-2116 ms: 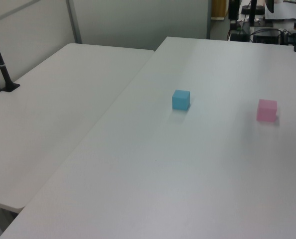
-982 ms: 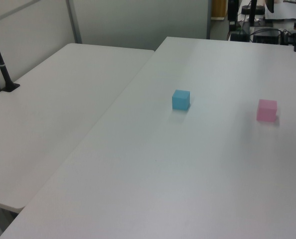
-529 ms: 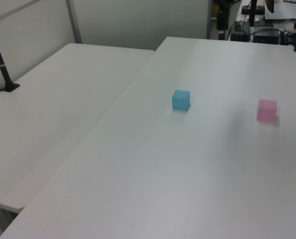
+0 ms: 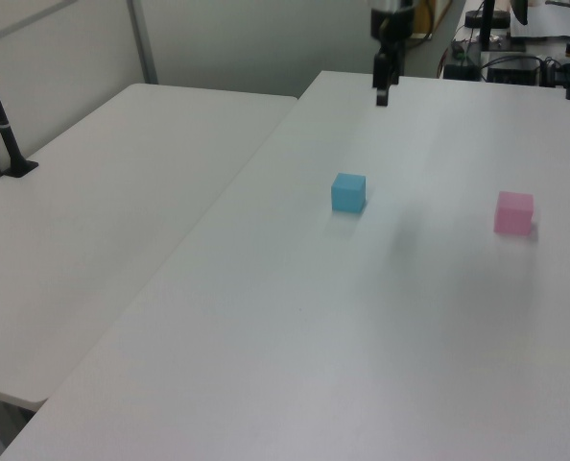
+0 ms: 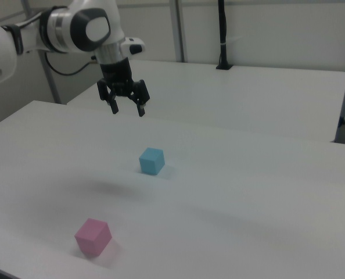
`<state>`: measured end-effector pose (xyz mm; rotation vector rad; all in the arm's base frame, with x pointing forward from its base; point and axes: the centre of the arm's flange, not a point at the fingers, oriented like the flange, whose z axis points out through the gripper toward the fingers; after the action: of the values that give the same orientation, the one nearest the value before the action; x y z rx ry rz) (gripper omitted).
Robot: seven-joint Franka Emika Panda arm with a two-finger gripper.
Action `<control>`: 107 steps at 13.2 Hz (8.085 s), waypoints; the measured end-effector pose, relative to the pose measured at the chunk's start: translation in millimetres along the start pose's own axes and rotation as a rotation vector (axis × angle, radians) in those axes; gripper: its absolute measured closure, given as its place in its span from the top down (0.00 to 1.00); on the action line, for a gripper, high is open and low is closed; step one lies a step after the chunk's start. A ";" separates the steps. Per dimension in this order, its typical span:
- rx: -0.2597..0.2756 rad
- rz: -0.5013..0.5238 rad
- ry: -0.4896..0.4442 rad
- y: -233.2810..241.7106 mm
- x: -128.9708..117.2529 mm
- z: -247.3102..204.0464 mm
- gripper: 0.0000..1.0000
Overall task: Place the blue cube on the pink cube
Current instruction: 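Lower the open gripper down over the light-blue cube, then close the gripper around the light-blue cube, then lift the light-blue cube and carry it toward the pink cube, then lower the light-blue cube onto the top of the pink cube, then open the gripper to release the light-blue cube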
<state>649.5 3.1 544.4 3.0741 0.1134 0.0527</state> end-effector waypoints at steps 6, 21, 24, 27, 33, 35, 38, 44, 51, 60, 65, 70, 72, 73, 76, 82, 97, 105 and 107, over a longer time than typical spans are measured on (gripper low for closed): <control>-0.006 0.012 0.022 -32.6 35.3 68.8 1.00; -0.058 0.022 -0.035 -16.5 60.4 201.4 1.00; -0.058 0.027 -0.020 -12.0 63.1 209.5 1.00; -0.058 0.022 -0.004 -14.1 66.7 221.9 0.96; -0.053 0.013 0.002 -21.4 68.1 219.9 0.61; -0.053 0.014 0.023 -20.6 70.4 206.9 0.61; -0.052 0.024 0.083 -16.1 69.5 148.7 0.61; -0.047 0.049 0.087 -5.1 30.2 24.9 0.61; -0.030 0.052 0.072 0.0 -47.9 -27.0 0.61; 0.009 0.016 0.004 -10.4 -237.5 -21.0 0.61; 0.012 0.014 -0.021 -11.5 -252.7 -14.4 0.61; -0.008 -0.007 -0.089 -16.1 -262.5 41.8 0.61; -0.030 -0.028 -0.097 -18.9 -268.0 78.1 0.61; -0.034 -0.034 -0.091 -20.1 -269.1 88.4 0.61; -0.049 -0.052 -0.066 -21.5 -269.1 114.7 0.61; -0.047 -0.041 -0.029 -12.0 -260.0 132.6 0.61; -0.067 -0.056 -0.054 -7.7 -258.3 143.8 0.97; -0.076 -0.042 -0.083 -1.2 -250.4 117.5 1.00; -0.088 -0.022 -0.110 6.3 -240.5 70.3 1.00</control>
<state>412.8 -25.6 467.1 2.9790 0.1355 -0.1093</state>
